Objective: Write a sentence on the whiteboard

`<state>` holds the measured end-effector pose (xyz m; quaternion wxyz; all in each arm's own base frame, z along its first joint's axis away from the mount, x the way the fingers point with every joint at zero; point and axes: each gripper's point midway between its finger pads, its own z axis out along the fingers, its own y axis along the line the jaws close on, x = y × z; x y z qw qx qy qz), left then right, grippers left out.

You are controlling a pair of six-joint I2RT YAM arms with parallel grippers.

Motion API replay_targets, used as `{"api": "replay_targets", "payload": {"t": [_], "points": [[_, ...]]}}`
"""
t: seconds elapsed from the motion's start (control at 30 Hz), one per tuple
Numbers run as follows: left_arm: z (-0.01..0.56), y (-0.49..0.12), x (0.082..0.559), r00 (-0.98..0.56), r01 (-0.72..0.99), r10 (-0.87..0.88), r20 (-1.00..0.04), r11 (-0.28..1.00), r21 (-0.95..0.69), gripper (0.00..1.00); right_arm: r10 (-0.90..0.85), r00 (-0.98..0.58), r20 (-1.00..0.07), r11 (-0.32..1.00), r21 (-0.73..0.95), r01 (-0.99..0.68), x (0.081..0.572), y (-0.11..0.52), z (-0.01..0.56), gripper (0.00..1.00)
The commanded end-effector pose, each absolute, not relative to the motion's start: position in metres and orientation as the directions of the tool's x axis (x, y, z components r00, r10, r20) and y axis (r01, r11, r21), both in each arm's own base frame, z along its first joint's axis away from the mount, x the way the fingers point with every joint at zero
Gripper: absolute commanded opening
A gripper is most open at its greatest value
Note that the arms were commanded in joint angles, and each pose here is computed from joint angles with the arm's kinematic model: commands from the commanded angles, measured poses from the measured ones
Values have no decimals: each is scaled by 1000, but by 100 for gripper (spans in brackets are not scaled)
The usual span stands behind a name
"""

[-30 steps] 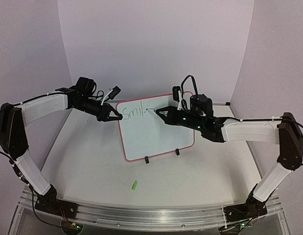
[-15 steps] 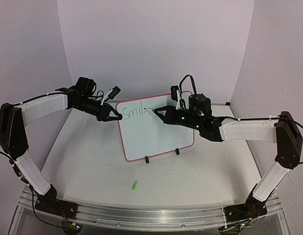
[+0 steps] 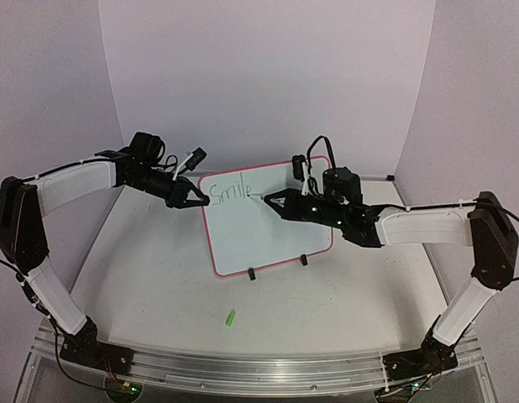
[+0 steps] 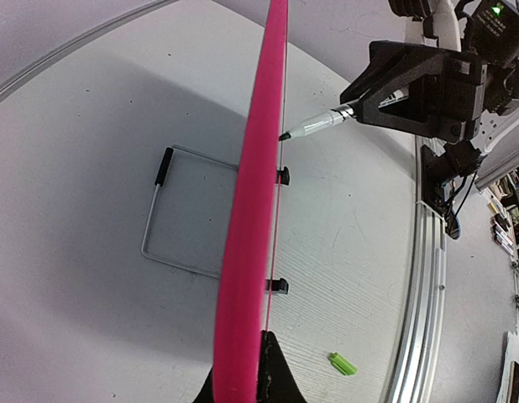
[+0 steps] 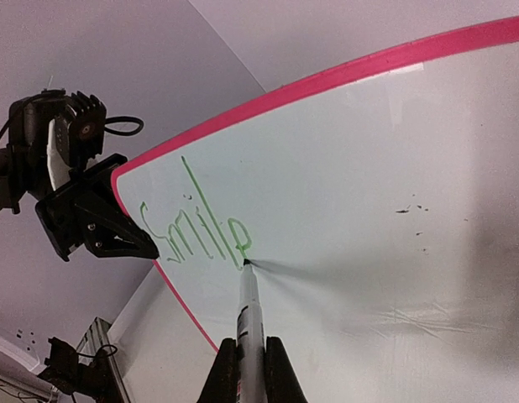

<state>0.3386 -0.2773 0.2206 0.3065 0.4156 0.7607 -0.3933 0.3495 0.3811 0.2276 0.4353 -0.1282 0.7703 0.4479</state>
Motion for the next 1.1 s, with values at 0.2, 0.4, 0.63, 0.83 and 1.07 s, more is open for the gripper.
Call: {"api": "replay_targets", "payload": {"t": [0.2,0.4,0.63,0.83,1.07], "points": [[220,-264,353,-386,891,441,-810,406,-204,0,236,-559,-795,635,562,-530,360,362,224,0],[220,-264,354,-386,891,440,-811,406,-203,0,249,-538,-805,638,554,-534,361,359,235,0],[220,-265,354,-385,891,441,-811,406,-203,0,261,-521,-813,637,550,-540,357,353,244,0],[221,-264,353,-384,891,440,-811,407,-201,0,257,-514,-818,624,547,-558,350,351,251,0],[221,-264,353,-385,891,441,-811,406,-202,0,244,-532,-811,622,552,-555,352,355,242,0]]}}
